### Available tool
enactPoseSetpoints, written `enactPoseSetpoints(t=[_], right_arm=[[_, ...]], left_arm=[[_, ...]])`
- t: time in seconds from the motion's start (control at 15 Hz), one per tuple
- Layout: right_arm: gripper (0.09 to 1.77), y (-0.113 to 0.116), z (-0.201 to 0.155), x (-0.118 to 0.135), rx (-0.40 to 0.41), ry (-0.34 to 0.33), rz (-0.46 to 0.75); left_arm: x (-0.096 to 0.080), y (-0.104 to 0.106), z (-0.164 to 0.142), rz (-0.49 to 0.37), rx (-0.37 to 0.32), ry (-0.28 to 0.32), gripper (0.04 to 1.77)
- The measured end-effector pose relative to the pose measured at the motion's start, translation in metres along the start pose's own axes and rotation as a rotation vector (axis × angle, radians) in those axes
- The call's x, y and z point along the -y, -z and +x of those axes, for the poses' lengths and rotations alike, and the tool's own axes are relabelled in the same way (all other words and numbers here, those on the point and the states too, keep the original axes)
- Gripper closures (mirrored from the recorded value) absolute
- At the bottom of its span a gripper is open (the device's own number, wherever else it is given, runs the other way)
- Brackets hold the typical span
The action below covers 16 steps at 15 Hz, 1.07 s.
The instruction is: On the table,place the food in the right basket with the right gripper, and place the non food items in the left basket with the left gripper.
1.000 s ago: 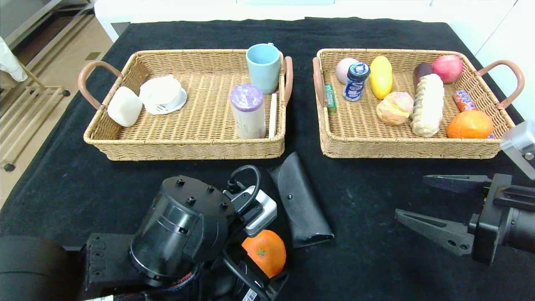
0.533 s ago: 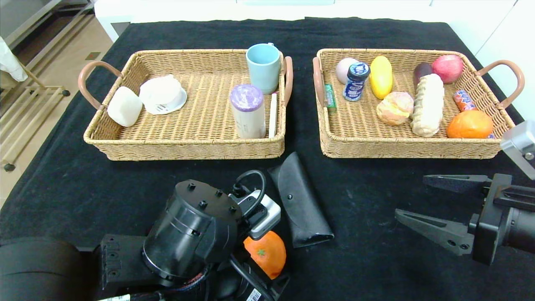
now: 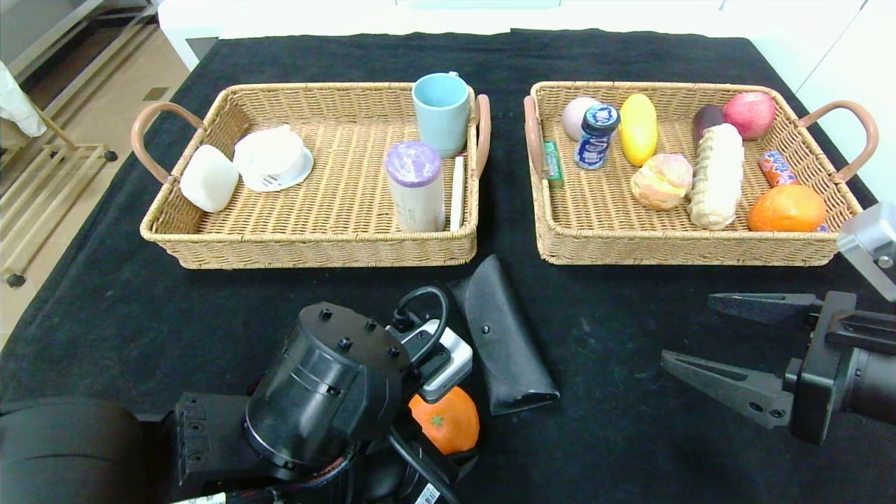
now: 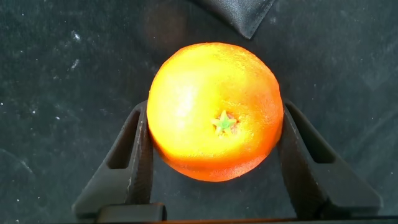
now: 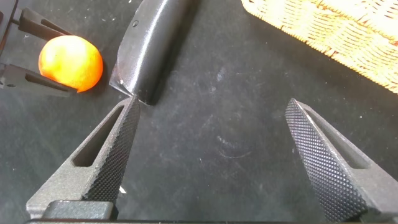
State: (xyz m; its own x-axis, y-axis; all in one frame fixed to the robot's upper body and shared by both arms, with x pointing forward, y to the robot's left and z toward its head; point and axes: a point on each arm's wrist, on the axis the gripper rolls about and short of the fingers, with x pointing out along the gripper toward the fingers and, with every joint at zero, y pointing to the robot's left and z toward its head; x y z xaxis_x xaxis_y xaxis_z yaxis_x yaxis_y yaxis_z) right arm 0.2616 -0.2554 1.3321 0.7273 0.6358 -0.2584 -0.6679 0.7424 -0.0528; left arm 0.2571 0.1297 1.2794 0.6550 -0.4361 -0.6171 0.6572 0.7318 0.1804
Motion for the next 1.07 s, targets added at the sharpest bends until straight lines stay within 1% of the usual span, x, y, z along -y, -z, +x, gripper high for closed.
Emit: enactPoseSetpoints(t=[0.4,0.6,0.8,1.0,1.07], right_arm=[[0.15,0.0,0.0,0.0,-0.002,-0.001,-0.001],[0.15,-0.001,-0.002,-0.001,0.006,-0.002,0.0],[0.15,-0.006,-0.007,-0.001,0.032,0.005,-0.002],[0.15,-0.016,-0.016,0.001,0.074,0.031,0.012],[0.15,-0.02,-0.019,0.003,0.094,0.054,0.027]], left_arm=[[0.001,0.0,0.001,0.0,0.005,0.002,0.65],[0.0,-0.002,-0.002,-0.008,0.048,0.001,0.65],[-0.004,-0.004,-0.016,-0.002,0.089,-0.002,0.65],[-0.009,-0.014,-0.033,-0.021,0.165,-0.002,0.66],[-0.009,-0.019,-0.037,-0.026,0.189,0.001,0.66]])
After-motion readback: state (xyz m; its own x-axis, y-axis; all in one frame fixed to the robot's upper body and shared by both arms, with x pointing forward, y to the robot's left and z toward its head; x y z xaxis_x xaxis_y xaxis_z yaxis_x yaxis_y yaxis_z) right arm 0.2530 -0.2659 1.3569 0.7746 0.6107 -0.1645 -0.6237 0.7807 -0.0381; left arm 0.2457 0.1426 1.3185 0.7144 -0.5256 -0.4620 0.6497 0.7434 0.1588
